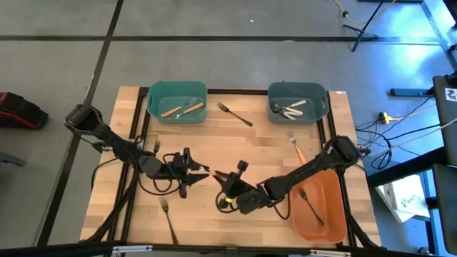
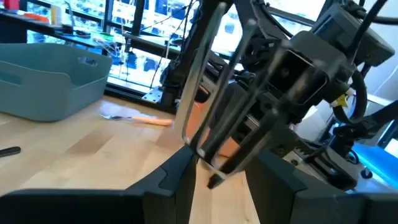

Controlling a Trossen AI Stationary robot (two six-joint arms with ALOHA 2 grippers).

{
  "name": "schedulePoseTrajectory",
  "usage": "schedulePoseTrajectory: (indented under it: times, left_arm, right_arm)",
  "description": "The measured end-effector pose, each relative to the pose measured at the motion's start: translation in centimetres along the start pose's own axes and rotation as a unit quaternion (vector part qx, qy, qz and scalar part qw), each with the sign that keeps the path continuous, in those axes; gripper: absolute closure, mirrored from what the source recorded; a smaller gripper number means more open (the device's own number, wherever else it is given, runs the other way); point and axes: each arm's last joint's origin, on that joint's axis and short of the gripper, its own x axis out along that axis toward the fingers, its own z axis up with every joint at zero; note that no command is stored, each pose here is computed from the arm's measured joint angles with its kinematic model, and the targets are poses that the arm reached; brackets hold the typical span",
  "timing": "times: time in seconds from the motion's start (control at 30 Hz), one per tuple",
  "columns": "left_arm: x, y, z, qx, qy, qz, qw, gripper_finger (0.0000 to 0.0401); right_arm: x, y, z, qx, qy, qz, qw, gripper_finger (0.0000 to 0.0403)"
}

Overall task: Sort silverware by color (type)
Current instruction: Put the brown fork into the green bin

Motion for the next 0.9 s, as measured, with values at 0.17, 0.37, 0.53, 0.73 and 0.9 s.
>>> schedulePoseTrajectory:
  times: [0.17, 0.37, 0.53, 0.73, 0.9]
  left_arm:
    - [0.0, 0.0, 0.1, 0.011, -0.004, 0.002, 1.0, 0.0274]
    - [0.0, 0.0, 0.1, 0.024, -0.005, 0.006, 1.0, 0.0312]
    - [0.0, 0.0, 0.1, 0.031, -0.007, 0.011, 0.999, 0.0377]
    - [0.0, 0.0, 0.1, 0.037, -0.006, 0.01, 0.999, 0.0394]
    - [-0.1, 0.0, 0.1, 0.048, -0.006, 0.013, 0.999, 0.0399]
  right_arm:
    - [0.6, 0.0, 0.2, 0.012, -0.013, 0.016, 1.0, 0.0372]
    - [0.9, 0.0, 0.0, 0.013, -0.012, 0.017, 1.0, 0.0372]
    - [1.1, -0.1, 0.1, 0.018, -0.013, 0.031, 0.999, 0.0372]
    - [1.2, -0.2, 0.2, 0.029, -0.016, 0.03, 0.999, 0.0372]
    - [1.2, -0.2, 0.3, 0.03, -0.015, 0.029, 0.999, 0.0342]
